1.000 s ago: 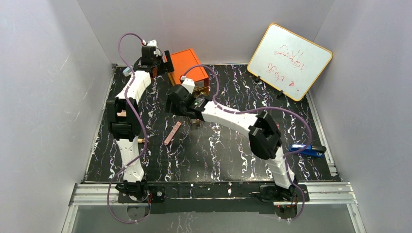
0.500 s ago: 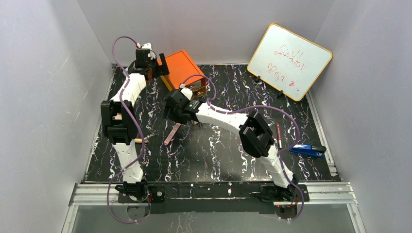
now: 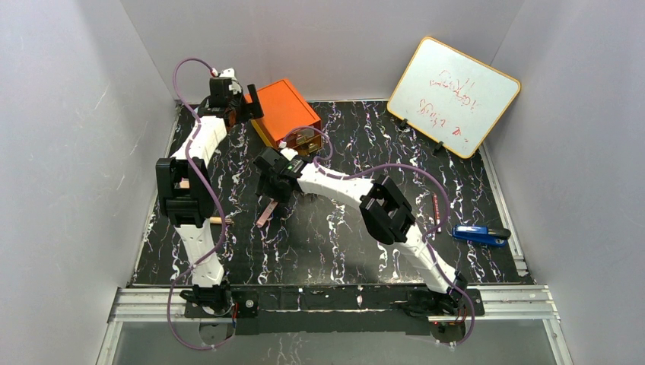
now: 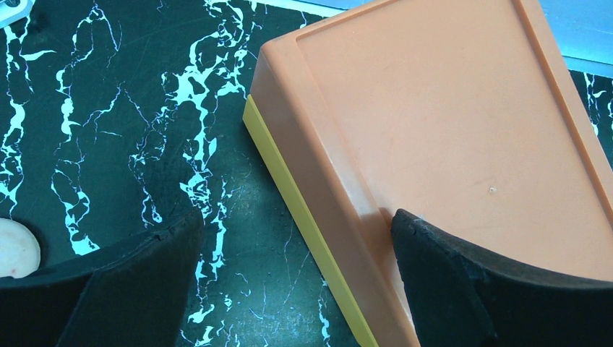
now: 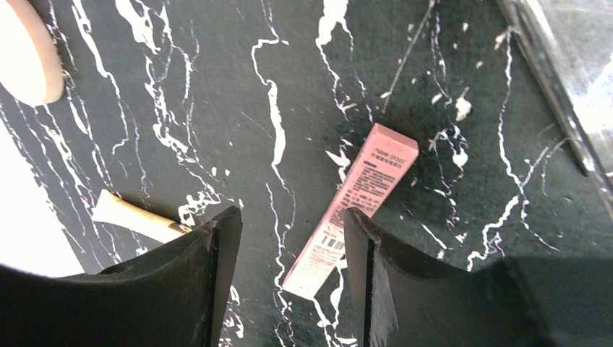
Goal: Organize the makeup
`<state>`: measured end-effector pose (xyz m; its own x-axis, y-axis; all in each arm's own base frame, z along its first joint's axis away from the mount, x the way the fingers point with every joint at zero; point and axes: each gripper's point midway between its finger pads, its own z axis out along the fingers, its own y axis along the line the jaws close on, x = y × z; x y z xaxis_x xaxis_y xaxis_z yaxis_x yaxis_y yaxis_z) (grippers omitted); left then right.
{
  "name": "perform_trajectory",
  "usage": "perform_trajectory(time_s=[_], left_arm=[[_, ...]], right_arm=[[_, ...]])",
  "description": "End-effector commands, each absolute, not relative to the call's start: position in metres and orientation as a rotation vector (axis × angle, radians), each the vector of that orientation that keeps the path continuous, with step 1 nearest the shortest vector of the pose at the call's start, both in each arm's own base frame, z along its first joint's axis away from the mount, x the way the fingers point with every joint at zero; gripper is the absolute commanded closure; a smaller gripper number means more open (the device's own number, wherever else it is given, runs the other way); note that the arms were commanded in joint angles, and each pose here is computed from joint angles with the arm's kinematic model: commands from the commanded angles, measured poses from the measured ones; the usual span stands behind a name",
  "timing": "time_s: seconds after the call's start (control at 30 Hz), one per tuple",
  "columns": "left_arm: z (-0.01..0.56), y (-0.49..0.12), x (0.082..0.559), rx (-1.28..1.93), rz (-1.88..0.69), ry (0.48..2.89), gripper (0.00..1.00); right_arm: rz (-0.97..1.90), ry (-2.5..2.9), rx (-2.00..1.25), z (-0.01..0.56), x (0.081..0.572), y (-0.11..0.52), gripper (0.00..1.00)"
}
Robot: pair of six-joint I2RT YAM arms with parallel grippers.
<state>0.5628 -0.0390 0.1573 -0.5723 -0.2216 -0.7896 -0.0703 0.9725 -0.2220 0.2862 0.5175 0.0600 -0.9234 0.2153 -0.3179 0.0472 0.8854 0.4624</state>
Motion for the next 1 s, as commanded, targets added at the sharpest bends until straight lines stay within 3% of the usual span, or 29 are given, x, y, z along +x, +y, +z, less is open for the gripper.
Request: perform_trajectory(time_s=[0.0, 0.3, 0.67, 0.97], left_arm=[[0.146, -0.010, 0.539, -0.239, -0.112, 2.262, 0.02], [0.144, 0.000, 0.538, -0.259, -0.135, 2.261, 0.01], [0.146, 0.009, 0.537, -0.277, -0.140, 2.254, 0.02], [0.143, 0.014, 0.534, -0.281, -0.136, 2.261, 0.02]], right_arm=[[0.639, 2.719, 0.209, 0.072, 0.277, 0.514, 0.39], [0.629, 2.761, 0.211, 0.062, 0.271, 0.516, 0.40], [0.636, 2.805, 0.193, 0.046, 0.266, 0.524, 0.49], [0.664, 2.840, 0.163, 0.037, 0.260, 0.528, 0.64]])
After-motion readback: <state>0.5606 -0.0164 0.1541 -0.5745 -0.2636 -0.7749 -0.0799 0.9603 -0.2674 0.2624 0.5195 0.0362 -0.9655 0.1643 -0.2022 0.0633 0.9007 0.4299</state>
